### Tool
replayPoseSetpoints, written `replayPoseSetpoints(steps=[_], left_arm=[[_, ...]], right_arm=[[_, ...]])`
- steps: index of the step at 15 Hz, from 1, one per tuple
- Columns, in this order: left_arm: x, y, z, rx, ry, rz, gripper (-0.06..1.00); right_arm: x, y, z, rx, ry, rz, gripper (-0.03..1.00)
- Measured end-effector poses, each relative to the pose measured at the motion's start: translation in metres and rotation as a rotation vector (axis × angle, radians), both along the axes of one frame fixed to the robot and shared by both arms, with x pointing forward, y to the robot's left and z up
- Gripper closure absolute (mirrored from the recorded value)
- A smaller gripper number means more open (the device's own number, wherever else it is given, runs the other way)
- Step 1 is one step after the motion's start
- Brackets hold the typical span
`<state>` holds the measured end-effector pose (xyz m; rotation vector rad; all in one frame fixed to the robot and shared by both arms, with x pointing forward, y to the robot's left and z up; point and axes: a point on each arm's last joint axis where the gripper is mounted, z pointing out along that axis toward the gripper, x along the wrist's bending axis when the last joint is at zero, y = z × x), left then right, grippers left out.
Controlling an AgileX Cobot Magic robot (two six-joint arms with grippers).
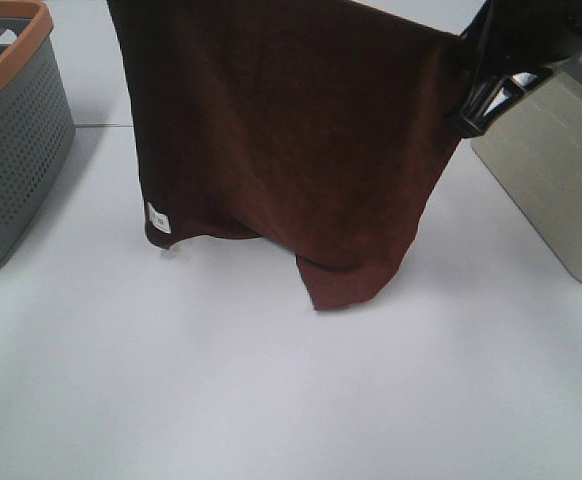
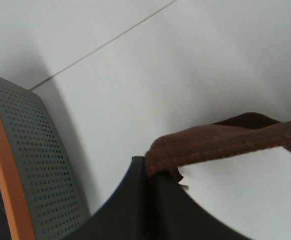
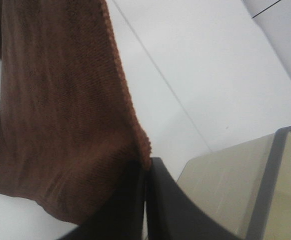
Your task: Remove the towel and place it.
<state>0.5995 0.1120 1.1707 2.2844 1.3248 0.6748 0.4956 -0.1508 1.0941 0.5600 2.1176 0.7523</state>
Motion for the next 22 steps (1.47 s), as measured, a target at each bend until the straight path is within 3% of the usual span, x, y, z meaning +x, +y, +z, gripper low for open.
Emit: replayPoseSetpoints(steps=[3,5,7,10,13,17,22], left_arm=[[0.009,0.002,-0.003,0.003,-0.036,0.008,0.94],[0.018,0.0,0.002,-0.013,-0.143,0.001,0.94],[0.03,0.0,0.013,-0.005,-0.328,-0.002,0.94],[0.049,-0.002,0.008,0.037,-0.461,-0.007,0.94],[0.07,0.001,-0.013,0.02,-0.458,0.019,0.94],[0.08,-0.005,-0.039,0.051,-0.387,-0.03,0.94],[0.083,-0.004,-0.04,0.085,-0.403,-0.042,0.94]], right_arm=[[0.024,0.009,-0.003,-0.064,-0.071,-0.006,0.97],[0.054,0.007,0.002,-0.063,-0.126,-0.05,0.97],[0.092,-0.002,0.015,0.034,-0.193,-0.086,0.97],[0.125,-0.006,0.035,0.11,-0.284,-0.071,0.97],[0.152,-0.008,0.03,0.139,-0.308,-0.057,0.97],[0.171,-0.012,0.0,0.141,-0.237,-0.093,0.97],[0.171,-0.01,0.007,0.164,-0.263,-0.069,0.97]])
